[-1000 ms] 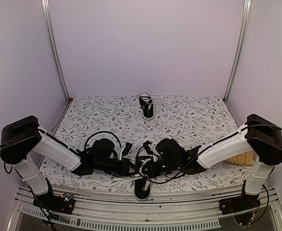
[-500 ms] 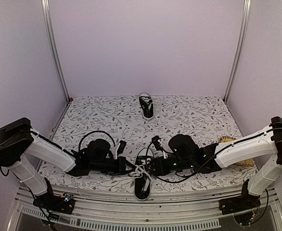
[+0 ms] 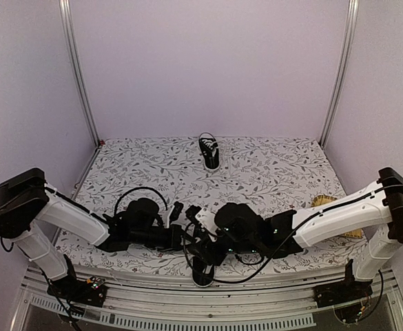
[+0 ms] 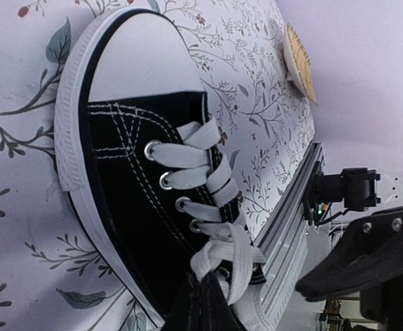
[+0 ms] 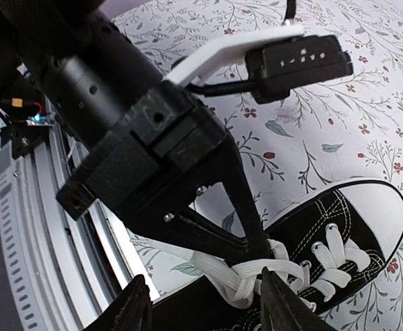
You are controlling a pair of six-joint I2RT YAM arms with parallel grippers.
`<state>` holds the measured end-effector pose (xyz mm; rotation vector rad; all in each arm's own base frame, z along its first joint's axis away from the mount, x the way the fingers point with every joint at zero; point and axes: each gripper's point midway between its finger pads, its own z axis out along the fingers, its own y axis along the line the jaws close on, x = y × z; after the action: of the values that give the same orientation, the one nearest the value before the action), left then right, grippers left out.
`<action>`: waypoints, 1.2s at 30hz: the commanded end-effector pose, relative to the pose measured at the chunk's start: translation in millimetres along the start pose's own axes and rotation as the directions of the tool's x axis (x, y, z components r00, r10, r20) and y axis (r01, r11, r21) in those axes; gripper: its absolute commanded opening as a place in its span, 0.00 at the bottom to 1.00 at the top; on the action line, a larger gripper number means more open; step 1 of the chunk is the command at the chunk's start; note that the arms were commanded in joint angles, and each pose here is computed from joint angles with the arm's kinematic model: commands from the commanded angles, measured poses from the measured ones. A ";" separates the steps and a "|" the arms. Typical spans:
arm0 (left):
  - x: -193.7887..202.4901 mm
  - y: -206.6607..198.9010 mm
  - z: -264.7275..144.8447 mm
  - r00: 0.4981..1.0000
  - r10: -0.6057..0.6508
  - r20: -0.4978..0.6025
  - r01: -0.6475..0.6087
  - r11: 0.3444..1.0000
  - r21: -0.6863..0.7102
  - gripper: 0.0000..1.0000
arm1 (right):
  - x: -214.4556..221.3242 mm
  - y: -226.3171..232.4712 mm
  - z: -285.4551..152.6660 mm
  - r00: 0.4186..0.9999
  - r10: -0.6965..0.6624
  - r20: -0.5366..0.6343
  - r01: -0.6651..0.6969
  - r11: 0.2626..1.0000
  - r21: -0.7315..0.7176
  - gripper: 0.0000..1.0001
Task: Tie the shoes
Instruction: Tie the crossed shoelace on the shoe.
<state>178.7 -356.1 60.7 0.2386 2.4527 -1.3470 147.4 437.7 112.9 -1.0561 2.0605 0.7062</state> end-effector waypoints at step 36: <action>-2.7 6.0 3.1 1.000 0.011 -0.016 -0.012 1.000 -0.028 0.00 | 1.5 -7.7 -4.7 0.997 0.052 0.055 -0.055 0.997 0.052 0.03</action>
<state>177.9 -353.7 55.8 0.2434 2.4848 -1.3241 151.7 432.9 103.0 -1.0552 2.0036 0.5118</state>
